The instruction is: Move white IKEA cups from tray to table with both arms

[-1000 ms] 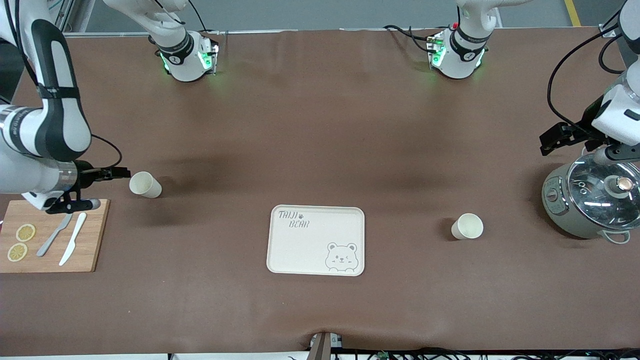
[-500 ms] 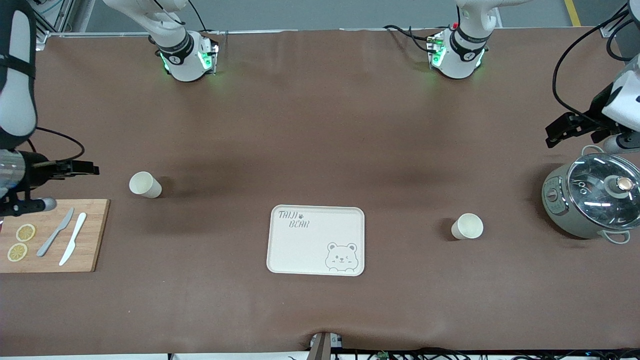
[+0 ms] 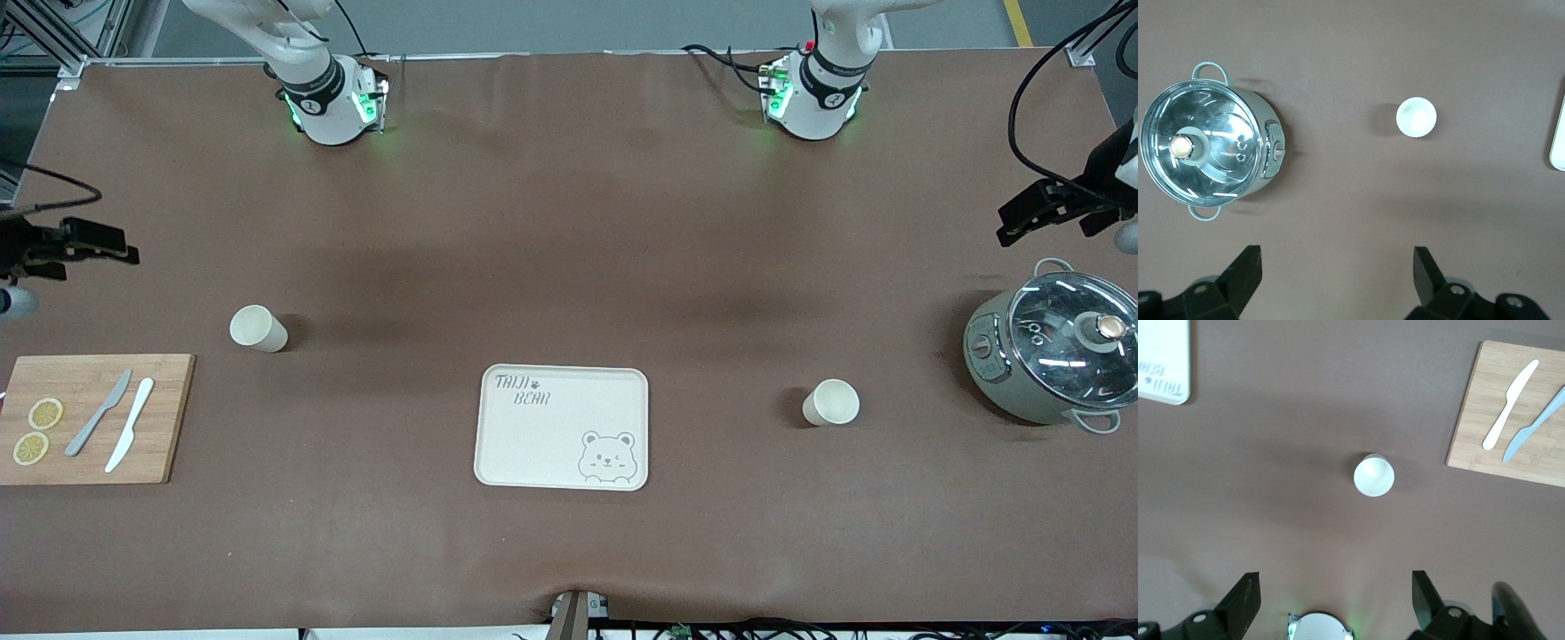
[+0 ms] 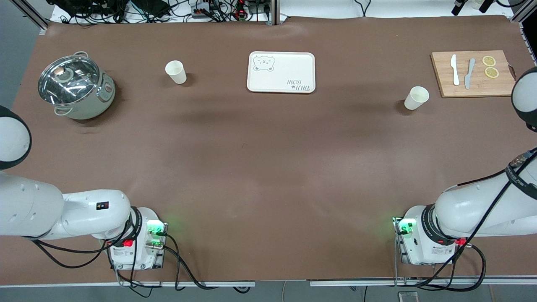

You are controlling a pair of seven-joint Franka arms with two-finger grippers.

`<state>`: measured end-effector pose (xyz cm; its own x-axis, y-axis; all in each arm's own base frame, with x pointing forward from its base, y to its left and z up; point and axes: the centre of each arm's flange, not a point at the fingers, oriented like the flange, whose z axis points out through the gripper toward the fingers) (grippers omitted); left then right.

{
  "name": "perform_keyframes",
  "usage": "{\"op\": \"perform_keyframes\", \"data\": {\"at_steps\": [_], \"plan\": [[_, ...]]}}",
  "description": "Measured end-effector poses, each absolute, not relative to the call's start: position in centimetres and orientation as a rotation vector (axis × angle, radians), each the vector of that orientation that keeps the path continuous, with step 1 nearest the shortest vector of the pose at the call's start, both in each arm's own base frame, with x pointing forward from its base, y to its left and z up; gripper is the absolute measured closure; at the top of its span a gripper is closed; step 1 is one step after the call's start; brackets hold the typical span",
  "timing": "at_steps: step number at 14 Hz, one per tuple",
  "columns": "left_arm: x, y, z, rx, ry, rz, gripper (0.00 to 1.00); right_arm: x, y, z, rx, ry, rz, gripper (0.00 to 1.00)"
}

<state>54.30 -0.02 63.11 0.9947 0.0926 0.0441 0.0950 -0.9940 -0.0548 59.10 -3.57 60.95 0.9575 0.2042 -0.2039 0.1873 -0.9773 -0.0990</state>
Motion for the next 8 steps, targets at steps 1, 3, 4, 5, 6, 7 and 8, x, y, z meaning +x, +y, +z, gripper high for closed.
{"op": "perform_keyframes", "data": {"at_steps": [1, 3, 4, 5, 6, 7, 8], "plan": [[54.3, 0.0, 63.4, -3.081, -0.145, -0.068, 0.00, 58.5, -3.2, 61.9, -3.030, -0.314, 0.324, 0.00], [54.3, 0.0, 63.8, -3.081, -0.146, -0.077, 0.00, 57.5, -2.9, 63.3, -3.033, -0.323, 0.300, 0.00], [54.2, 0.0, 63.9, -3.081, -0.147, -0.078, 0.00, 56.9, -2.6, 64.0, -3.034, -0.333, 0.284, 0.00], [54.2, 0.0, 63.9, -3.081, -0.147, -0.069, 0.00, 56.2, -1.8, 64.8, -3.035, -0.354, 0.267, 0.00], [54.1, 0.0, 63.9, -3.080, -0.147, -0.057, 0.00, 55.5, -0.9, 65.7, -3.036, -0.381, 0.249, 0.00], [54.0, -0.1, 63.9, -3.080, -0.144, -0.048, 0.00, 54.7, -0.1, 66.4, -3.038, -0.401, 0.229, 0.00], [53.9, -0.3, 63.9, -3.080, -0.138, -0.035, 0.00, 54.2, 0.2, 66.8, -3.042, -0.409, 0.200, 0.00]]}}
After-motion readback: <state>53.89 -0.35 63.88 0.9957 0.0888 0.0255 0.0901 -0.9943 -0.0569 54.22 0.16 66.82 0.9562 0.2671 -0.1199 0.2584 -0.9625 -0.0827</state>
